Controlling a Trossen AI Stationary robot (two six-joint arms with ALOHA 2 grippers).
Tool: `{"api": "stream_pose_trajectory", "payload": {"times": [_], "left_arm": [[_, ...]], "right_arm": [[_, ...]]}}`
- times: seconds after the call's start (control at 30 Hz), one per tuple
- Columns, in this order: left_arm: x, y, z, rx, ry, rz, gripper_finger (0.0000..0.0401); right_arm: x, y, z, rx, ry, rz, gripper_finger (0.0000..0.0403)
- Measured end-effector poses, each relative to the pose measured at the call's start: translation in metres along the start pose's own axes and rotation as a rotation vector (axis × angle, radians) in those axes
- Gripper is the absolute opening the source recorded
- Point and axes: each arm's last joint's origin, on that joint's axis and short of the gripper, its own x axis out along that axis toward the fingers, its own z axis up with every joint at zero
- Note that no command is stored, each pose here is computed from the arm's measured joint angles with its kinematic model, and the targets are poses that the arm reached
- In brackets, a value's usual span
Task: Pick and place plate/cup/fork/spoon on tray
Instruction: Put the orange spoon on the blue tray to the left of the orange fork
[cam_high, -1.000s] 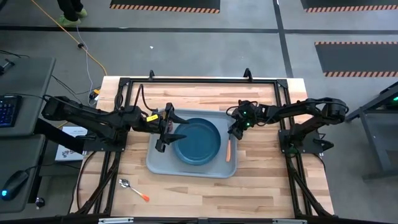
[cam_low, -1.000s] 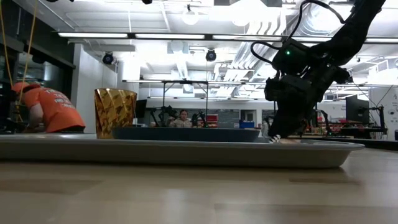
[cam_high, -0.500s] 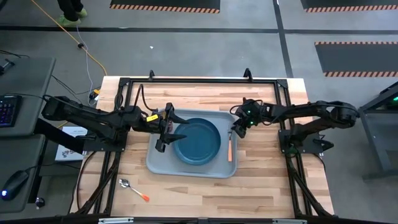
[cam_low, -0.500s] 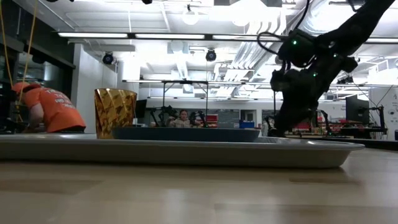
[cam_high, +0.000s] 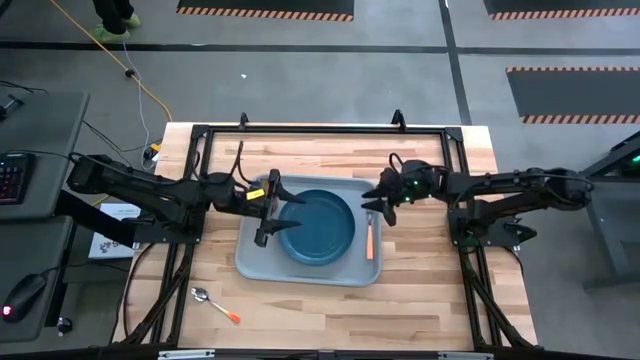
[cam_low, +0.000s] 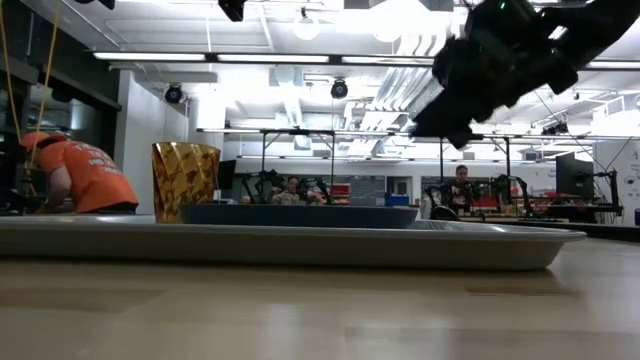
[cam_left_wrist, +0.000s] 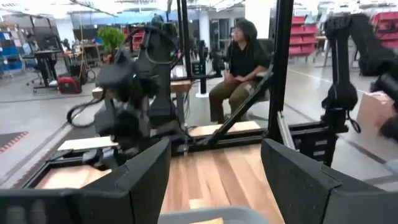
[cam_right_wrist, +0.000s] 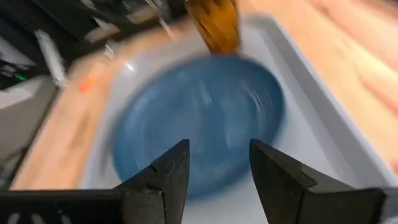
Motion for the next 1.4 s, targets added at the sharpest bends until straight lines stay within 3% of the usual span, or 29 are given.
{"api": "stream_pose_trajectory", "payload": {"times": [0.27,0.53,0.67,0.97,1.27,1.4], "left_arm": [[0.0,-0.003,-0.001,-0.005,0.015,-0.008,0.0241],[0.0,-0.023,0.005,0.107,0.315,-0.006,0.0241],[-0.002,-0.03,0.004,0.121,0.379,-0.023,0.0241],[-0.007,-0.037,-0.006,0.067,0.495,-0.041,0.0241],[-0.009,-0.045,-0.006,0.071,0.5,-0.07,0.0241],[-0.01,-0.049,-0.006,0.008,0.502,-0.085,0.0241]], "right_arm": [[-0.001,0.016,0.013,-0.165,-0.15,0.074,0.0158],[-0.004,0.017,0.018,-0.264,-0.205,0.033,0.0158],[-0.004,0.016,0.021,-0.29,-0.233,-0.02,0.0158],[-0.005,0.016,0.022,-0.295,-0.249,-0.022,0.0158],[-0.005,0.016,0.022,-0.301,-0.254,-0.022,0.0158],[-0.005,0.016,0.023,-0.304,-0.255,-0.022,0.0158]]}}
